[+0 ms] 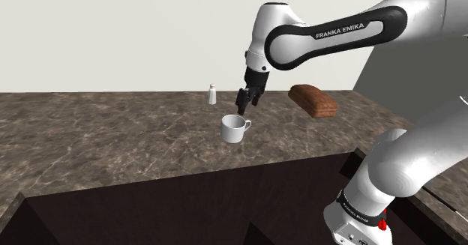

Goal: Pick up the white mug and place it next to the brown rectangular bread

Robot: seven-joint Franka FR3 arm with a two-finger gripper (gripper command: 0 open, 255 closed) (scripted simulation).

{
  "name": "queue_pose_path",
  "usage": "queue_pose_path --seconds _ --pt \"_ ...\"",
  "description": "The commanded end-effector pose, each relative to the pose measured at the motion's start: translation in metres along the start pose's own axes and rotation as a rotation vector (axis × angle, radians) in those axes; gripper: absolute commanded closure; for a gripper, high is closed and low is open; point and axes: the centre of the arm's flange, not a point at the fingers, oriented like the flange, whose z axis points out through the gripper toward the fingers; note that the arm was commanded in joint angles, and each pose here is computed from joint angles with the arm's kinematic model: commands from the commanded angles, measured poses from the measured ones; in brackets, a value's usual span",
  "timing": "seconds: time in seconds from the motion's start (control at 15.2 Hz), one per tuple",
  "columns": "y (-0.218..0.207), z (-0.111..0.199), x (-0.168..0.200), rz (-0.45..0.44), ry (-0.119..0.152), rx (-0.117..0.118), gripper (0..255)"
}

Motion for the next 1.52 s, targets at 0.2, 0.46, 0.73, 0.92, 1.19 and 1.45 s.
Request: queue_pose_path --seconds 0.2,0.46,0.73,0.92,1.19,1.45 --pt "-0.023 0.054 0.037 0.006 -0.008 -0.026 0" --pt "-0.037 0.087 0.059 0.01 -0.014 -0.043 0" --pt "-0.036 0.108 0.058 0.01 -0.014 -0.043 0" --pt "-0.035 0.127 0.058 0.01 -0.014 -0.043 0" --pt "-0.035 0.127 0.058 0.01 -0.014 -0.043 0" --pt "-0.035 0.127 0.058 0.01 -0.015 -0.043 0"
